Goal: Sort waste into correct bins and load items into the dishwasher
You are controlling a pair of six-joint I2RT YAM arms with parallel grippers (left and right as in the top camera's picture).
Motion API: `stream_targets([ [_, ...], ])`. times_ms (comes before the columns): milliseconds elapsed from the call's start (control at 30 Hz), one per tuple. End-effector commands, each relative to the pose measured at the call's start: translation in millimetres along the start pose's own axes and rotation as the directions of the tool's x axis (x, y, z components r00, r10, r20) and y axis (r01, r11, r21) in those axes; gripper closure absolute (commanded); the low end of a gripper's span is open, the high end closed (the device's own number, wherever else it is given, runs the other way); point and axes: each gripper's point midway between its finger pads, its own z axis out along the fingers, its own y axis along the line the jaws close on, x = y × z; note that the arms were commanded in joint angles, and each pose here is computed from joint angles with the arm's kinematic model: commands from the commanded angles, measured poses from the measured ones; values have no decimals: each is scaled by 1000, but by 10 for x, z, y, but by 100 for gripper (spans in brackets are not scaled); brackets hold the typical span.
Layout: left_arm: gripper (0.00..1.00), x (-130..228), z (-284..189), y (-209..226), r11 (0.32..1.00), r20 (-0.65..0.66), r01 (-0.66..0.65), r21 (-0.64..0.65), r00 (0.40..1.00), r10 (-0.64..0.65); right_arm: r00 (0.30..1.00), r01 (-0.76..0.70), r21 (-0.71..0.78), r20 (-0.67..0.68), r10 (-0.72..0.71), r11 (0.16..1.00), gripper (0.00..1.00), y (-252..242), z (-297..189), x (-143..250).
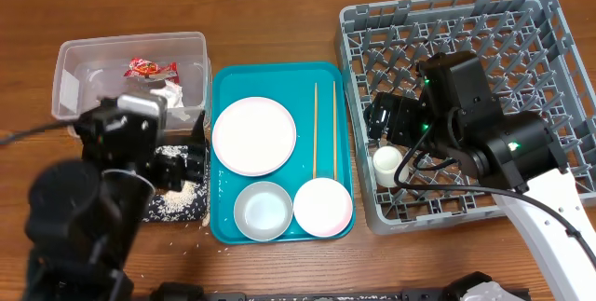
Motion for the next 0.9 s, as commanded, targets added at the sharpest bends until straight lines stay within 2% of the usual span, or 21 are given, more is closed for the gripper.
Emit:
stream_targets([
  [0, 0, 430, 67, -58, 1000, 40, -24, 8, 999, 23, 1000, -3, -4, 5, 3, 1000, 0, 3, -4, -12],
  [67, 0, 717, 136, -125, 999, 87, -27, 22, 996, 25, 1000, -3, -4, 5, 3, 1000, 0, 2, -4, -12],
  [367, 0, 1422, 136, -365, 994, 189, -49, 95, 982, 30, 1000, -3, -4, 5, 3, 1000, 0, 2, -4, -12],
  [600, 0, 1607, 73, -396, 994, 253, -59, 87, 967, 35, 1000, -3, -4, 5, 3, 1000, 0, 2, -4, -12],
  [867, 0, 1811, 200, -426, 994, 213, -43, 103, 977, 21, 1000, -3, -4, 5, 3, 1000, 0, 2, -4, -12],
])
